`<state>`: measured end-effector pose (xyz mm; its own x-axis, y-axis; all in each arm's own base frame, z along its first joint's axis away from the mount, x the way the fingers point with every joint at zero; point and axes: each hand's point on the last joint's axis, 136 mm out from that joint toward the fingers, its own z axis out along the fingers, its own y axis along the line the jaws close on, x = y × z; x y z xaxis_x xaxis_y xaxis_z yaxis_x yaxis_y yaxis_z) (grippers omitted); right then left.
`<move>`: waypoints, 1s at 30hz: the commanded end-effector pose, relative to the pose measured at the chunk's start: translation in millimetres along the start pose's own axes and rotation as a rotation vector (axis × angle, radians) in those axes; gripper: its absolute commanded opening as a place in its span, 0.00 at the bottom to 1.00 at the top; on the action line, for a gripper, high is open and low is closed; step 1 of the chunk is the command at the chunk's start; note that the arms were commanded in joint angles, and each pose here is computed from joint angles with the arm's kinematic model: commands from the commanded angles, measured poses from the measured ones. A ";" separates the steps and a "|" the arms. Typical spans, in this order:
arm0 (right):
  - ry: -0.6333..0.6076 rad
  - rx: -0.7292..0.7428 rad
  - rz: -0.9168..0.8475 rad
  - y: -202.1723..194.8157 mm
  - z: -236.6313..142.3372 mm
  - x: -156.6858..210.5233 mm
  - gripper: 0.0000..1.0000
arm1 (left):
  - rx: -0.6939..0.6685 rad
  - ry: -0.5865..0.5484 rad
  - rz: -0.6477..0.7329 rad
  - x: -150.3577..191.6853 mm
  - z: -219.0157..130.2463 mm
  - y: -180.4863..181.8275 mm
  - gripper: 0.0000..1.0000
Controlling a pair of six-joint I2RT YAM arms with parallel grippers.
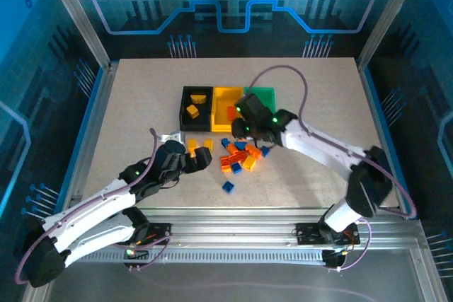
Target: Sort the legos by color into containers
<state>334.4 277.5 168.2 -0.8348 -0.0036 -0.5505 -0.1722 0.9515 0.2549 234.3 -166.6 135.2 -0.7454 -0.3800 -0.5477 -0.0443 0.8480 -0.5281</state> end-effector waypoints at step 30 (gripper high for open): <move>-0.031 0.033 0.119 -38.1 0.5 -30.1 0.78 | 0.022 0.359 0.402 97.9 33.1 -48.9 0.93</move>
<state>378.1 256.4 166.7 -0.8502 0.0549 -0.5236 -0.0901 0.9647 0.2473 192.7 -245.1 95.3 -0.8924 0.0192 -0.4509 0.2226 0.8879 -0.4027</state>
